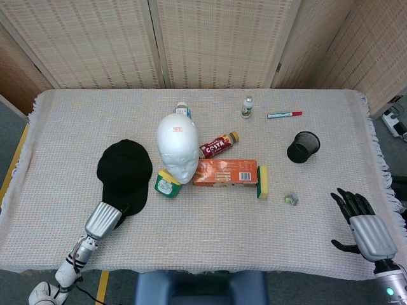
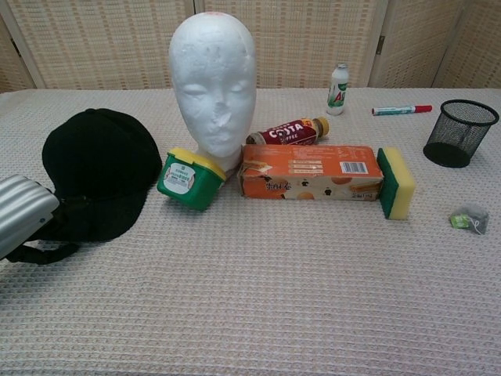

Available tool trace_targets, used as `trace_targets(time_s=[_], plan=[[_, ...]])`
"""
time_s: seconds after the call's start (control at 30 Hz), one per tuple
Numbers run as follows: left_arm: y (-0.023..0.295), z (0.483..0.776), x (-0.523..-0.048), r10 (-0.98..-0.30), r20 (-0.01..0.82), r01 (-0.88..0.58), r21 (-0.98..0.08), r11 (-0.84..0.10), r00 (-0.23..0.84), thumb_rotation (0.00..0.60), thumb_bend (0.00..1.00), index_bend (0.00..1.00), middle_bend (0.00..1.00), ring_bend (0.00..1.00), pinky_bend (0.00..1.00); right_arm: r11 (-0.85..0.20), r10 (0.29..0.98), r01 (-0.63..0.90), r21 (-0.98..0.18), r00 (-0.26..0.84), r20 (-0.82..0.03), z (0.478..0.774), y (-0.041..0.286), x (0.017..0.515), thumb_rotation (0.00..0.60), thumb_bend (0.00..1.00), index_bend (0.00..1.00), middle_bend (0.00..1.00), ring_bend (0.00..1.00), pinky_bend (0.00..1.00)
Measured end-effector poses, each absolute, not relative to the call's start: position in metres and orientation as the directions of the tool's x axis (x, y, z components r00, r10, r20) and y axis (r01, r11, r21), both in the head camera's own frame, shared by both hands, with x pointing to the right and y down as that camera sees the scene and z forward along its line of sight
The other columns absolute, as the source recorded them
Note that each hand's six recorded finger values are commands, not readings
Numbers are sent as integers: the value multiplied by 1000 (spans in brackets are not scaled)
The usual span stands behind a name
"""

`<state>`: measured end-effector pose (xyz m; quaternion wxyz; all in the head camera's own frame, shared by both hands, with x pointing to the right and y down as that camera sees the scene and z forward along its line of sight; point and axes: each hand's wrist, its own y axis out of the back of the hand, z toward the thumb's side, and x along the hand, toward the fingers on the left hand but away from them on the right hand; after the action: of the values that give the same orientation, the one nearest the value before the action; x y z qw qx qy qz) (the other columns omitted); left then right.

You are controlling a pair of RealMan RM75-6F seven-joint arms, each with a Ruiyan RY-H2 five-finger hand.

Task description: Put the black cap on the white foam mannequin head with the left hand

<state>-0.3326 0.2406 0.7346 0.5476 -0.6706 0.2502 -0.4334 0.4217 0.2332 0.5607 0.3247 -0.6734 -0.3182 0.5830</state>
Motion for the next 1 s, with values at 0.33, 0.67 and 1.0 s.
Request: trace_targets(time_s=[0.33,0.67,1.0], plan=[[226,735,-332,-823,294,162,-956,-246,486,600,336,435,1000,1000,1000,-607,792,53,-793,125,-598,559,237,420,600,46,0,0,0,0],[213,726,-336,-845,249,141,-968,-206,473,600,360,532,1000,1000,1000,-621,781,59,-781,135,-610,559,239,418,600,46,0,0,0,0],[199,721,-344,-867,226,165,-972,-169,443,600,415,618,1000,1000,1000,-629,774,65,-775,151,-615,556,240,416,600,45,0,0,0,0]])
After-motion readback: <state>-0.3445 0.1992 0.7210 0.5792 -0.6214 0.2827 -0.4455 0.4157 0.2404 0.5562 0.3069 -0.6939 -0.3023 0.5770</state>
